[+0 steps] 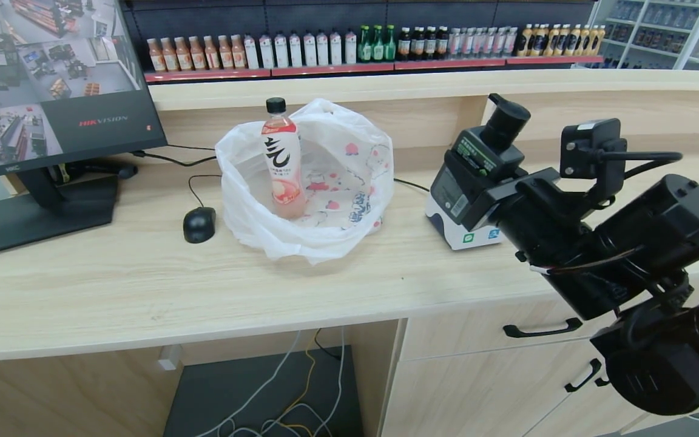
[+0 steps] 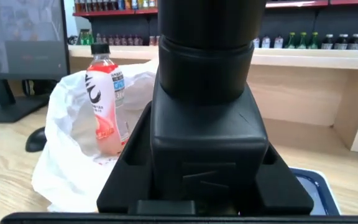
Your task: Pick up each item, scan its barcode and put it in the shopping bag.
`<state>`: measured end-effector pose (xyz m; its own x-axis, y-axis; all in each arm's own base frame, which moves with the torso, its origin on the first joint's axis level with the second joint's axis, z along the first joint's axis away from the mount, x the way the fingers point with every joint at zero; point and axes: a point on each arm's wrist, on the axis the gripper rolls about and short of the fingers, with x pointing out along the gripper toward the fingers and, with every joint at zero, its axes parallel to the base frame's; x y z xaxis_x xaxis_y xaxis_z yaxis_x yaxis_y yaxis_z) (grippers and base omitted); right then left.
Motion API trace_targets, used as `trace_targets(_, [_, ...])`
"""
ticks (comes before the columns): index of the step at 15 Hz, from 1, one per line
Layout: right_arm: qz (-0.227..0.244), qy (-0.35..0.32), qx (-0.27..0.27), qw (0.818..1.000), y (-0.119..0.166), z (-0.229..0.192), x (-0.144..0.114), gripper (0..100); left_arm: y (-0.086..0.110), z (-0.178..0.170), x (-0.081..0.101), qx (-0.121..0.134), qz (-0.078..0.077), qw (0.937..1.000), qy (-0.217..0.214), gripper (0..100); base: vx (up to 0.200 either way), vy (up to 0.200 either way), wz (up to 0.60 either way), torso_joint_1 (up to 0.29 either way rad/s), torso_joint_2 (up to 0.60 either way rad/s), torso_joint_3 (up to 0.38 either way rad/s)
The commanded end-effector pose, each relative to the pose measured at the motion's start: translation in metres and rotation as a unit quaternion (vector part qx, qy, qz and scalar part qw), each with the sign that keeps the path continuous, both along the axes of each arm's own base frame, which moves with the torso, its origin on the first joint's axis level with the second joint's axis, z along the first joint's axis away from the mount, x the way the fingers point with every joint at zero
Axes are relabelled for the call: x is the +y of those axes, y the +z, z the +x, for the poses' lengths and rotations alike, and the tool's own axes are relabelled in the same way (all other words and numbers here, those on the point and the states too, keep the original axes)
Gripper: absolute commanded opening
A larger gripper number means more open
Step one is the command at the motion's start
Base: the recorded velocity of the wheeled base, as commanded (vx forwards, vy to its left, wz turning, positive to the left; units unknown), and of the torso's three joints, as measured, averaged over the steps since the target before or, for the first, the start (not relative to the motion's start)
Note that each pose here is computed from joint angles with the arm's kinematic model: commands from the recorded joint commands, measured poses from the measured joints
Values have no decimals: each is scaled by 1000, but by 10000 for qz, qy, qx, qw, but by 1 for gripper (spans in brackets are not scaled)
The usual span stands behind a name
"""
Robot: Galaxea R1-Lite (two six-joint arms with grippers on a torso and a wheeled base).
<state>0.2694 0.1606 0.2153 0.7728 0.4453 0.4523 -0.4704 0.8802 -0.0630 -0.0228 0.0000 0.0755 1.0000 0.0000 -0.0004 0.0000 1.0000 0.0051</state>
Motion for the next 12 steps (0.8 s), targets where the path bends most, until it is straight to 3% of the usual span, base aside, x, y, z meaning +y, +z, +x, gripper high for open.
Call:
trace_targets(1, [185,43,-89,9998,6,7,4,0,0,0,0,-2,13,10000,-8,100,0,0,0,0,0,0])
trace_targets(6, [342,4,-124,9993,12,8,0,0,0,0,0,-2,5,10000,-8,100,0,0,0,0,0,0])
trace_targets(9, [365,-3,-138,9992,13,9,-1,0,0,0,0,-2,5,10000,0,100,0,200,0,1,1,4])
trace_targets(12, [545,-328,-401,9972,29,21,-21,0,0,0,0,-2,-3,10000,0,100,0,200,0,6,-1,1])
